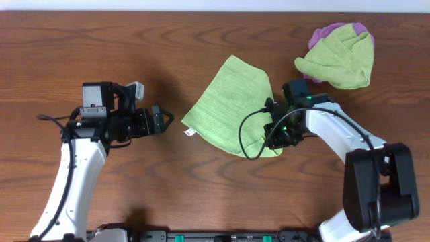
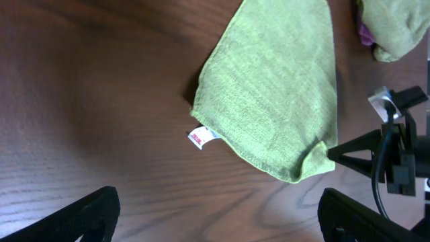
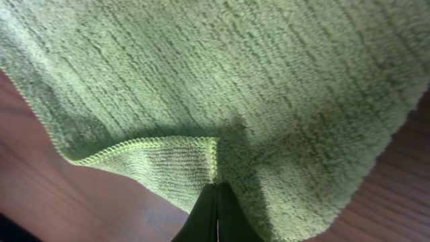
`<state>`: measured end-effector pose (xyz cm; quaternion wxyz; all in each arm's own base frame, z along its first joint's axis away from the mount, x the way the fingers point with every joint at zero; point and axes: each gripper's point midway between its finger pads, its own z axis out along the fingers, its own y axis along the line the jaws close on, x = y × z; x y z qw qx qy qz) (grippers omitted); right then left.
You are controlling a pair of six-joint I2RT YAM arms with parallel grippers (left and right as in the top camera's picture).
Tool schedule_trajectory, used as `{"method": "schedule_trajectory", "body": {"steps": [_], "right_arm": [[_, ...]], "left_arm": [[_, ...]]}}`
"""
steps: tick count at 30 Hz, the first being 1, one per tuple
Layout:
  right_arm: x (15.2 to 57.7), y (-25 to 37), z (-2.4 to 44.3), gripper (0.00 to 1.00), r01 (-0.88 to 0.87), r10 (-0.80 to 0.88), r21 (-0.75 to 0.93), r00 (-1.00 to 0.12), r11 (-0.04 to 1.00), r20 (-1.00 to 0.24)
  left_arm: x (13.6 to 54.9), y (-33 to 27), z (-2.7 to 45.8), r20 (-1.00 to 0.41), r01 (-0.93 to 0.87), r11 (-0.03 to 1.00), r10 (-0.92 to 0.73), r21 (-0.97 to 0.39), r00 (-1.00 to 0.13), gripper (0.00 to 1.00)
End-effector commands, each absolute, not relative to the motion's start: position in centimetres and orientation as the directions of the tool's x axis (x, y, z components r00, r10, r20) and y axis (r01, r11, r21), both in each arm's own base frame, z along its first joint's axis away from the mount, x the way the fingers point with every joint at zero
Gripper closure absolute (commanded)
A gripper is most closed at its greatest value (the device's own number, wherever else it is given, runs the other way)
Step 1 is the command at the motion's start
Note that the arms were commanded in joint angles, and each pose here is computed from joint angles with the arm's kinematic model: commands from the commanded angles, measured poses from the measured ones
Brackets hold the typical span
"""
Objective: Fold the cloth
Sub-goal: 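Extend the left gripper toward the cloth's left corner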
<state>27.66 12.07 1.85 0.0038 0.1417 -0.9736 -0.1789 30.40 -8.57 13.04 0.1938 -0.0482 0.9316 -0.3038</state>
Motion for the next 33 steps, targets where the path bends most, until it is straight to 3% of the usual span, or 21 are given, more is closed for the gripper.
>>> {"method": "schedule_trajectory", "body": {"steps": [1, 4, 6, 13, 25, 33], "right_arm": [[27.6, 12.5, 3.0, 0.99, -0.277, -0.270, 0.380, -0.960, 0.883, -0.071], [27.2, 12.3, 3.0, 0.81, -0.271, -0.271, 0.376, -0.961, 0.886, -0.055], [27.2, 11.9, 2.8, 0.76, -0.270, -0.271, 0.356, -0.961, 0.895, -0.049], [27.4, 11.8, 2.6, 0.71, -0.269, -0.269, 0.351, -0.962, 0.897, -0.050], [27.3, 11.8, 1.1, 0.77, -0.257, -0.269, 0.352, -0.963, 0.900, -0.015], [26.8, 11.7, 0.3, 0.74, -0.244, -0.269, 0.359, -0.963, 0.901, 0.021]], "left_arm": [[30.7, -8.7, 12.3, -0.279, -0.026, 0.801, -0.238, -0.598, -0.930, 0.05], [30.7, -8.9, 11.8, -0.255, -0.037, 0.794, -0.239, -0.606, -0.937, 0.05], [30.7, -8.9, 11.7, -0.251, -0.038, 0.793, -0.238, -0.609, -0.938, 0.05], [30.7, -8.9, 11.7, -0.251, -0.039, 0.793, -0.238, -0.609, -0.938, 0.05], [30.7, -8.9, 11.7, -0.252, -0.038, 0.793, -0.238, -0.608, -0.938, 0.05], [30.7, -8.9, 11.7, -0.252, -0.038, 0.793, -0.238, -0.608, -0.938, 0.05]]}}
